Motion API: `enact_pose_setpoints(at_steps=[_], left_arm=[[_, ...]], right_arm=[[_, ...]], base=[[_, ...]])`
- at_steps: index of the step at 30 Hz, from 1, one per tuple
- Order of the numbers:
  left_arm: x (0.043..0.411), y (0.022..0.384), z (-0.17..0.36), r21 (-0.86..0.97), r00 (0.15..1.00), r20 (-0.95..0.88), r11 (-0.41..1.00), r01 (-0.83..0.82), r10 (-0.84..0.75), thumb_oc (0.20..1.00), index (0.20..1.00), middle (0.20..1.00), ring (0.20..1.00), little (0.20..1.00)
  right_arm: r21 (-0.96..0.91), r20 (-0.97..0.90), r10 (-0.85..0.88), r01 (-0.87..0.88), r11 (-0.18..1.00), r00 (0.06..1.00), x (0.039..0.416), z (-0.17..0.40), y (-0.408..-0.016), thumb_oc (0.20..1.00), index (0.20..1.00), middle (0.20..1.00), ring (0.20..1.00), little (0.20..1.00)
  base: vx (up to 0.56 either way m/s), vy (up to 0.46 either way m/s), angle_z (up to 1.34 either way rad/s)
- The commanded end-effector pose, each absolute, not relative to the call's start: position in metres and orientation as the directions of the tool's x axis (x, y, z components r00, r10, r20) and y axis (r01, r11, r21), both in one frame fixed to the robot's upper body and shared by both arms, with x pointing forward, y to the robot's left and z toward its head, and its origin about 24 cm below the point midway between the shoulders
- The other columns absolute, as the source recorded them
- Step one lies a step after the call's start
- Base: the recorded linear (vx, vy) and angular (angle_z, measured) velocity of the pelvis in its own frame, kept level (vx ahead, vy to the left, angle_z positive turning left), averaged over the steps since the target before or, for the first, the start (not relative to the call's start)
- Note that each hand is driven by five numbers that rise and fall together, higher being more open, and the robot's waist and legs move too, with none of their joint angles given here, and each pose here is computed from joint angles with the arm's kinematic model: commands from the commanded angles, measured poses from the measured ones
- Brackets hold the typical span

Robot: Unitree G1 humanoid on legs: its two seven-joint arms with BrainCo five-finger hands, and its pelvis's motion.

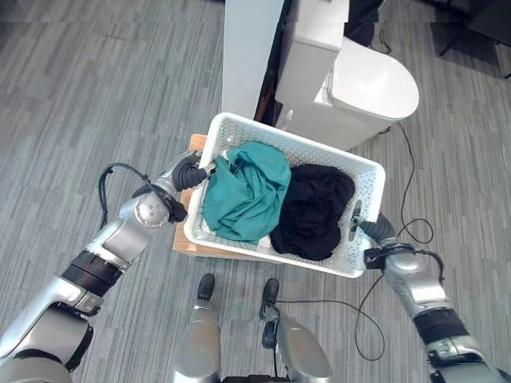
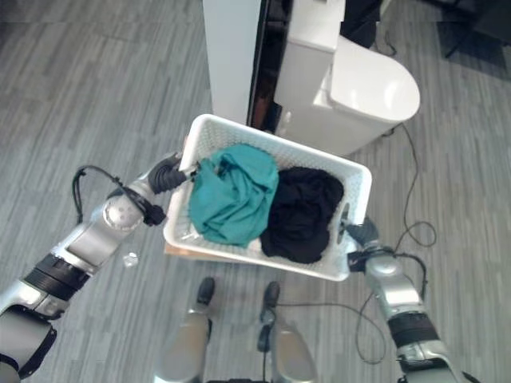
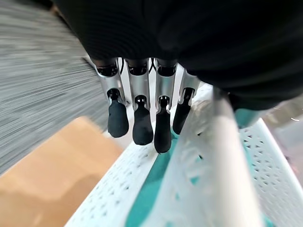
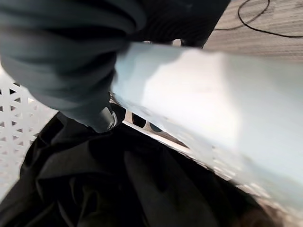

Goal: Grab the laundry basket,head to the washer,open it,put in the laundry and shut it.

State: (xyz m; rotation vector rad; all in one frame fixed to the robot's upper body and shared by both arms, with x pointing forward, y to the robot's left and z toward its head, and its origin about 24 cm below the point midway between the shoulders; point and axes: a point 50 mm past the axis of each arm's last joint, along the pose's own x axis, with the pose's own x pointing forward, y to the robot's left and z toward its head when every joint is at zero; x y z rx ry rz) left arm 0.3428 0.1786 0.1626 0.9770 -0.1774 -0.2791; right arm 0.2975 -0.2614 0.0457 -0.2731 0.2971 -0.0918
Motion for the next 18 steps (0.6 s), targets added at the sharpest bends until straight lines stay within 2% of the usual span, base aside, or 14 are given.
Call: enact_pose_setpoints(at_steps=[1, 8, 15, 18], left_arm=[[0.349, 0.176, 0.17, 0.849, 0.938, 0.044, 0.508, 0.147, -0.344, 0.2, 0.2, 0.2, 0.2, 0.2], [0.355, 0.147, 0.166, 0.849, 0.907, 0.014, 0.484, 0.212, -0.422, 0.2, 0.2, 0.2, 0.2, 0.2], [0.362, 0.116, 0.174, 0.844, 0.873, 0.031, 0.481, 0.237, -0.486, 0.2, 0.2, 0.2, 0.2, 0.2], [0.37, 0.107, 0.184, 0.855, 0.873, 0.057, 0.475, 0.208, -0.485, 0.2, 0.2, 0.2, 0.2, 0.2]], right_arm=[[-0.381, -0.274, -0.181, 0.066, 0.922, 0.945, 0.277, 0.058, -0.308, 0.2, 0.2, 0.2, 0.2, 0.2], [-0.406, -0.346, -0.202, 0.048, 0.913, 0.916, 0.254, 0.045, -0.323, 0.2, 0.2, 0.2, 0.2, 0.2], [-0.421, -0.292, -0.201, 0.063, 0.905, 0.935, 0.265, 0.059, -0.321, 0.2, 0.2, 0.2, 0.2, 0.2], [-0.425, -0.228, -0.187, 0.075, 0.902, 0.956, 0.279, 0.074, -0.314, 0.2, 0.2, 0.2, 0.2, 0.2]], base=[[0.06, 0.085, 0.0], [0.03, 0.062, 0.02], [-0.13, 0.073, -0.35], [-0.35, 0.045, -0.98]])
